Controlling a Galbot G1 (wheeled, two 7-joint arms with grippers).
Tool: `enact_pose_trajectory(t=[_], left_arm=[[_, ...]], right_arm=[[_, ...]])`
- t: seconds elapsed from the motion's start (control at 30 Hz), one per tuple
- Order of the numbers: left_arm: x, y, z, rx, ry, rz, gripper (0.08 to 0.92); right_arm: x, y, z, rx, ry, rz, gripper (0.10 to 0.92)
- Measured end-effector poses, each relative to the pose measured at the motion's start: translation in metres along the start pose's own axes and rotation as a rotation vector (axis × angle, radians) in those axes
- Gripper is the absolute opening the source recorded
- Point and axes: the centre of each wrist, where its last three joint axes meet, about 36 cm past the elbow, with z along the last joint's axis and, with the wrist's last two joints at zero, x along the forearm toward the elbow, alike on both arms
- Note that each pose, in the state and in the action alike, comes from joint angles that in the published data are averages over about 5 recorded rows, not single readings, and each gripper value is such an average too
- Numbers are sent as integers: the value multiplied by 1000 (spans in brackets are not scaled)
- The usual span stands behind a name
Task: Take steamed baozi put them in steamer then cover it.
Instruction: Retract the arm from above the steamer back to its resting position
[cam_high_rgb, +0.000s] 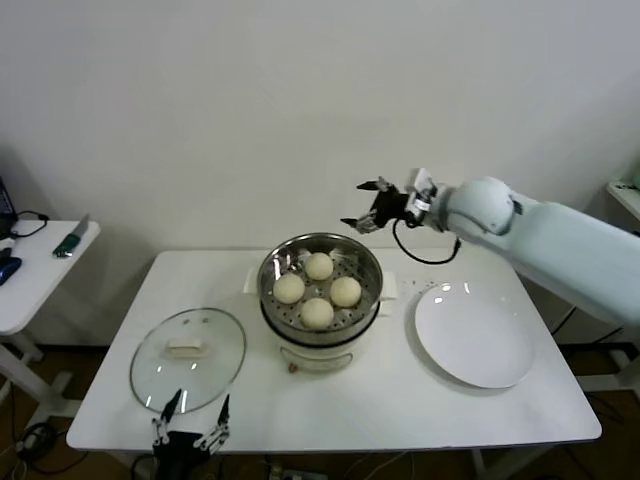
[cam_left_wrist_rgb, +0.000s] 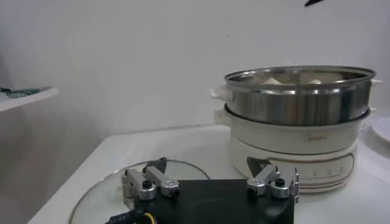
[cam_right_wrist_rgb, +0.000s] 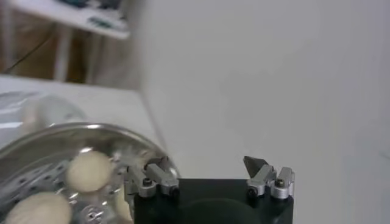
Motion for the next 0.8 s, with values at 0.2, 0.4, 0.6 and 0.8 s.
enact_pose_trajectory(t=[0.2, 0.4, 0.6, 0.8], left_arm=[[-6, 5, 3, -13, -21, -4, 823], [-12, 8, 4, -25, -43, -21, 823], [-13, 11, 2, -57, -49, -29, 823], [-12, 19, 0, -122, -57, -37, 823]], right_arm=[[35, 15, 59, -148, -99, 166, 823], [72, 37, 123, -271, -173, 306, 823], [106, 74, 190, -364, -227, 439, 823], [130, 137, 255, -461, -220, 523, 823]])
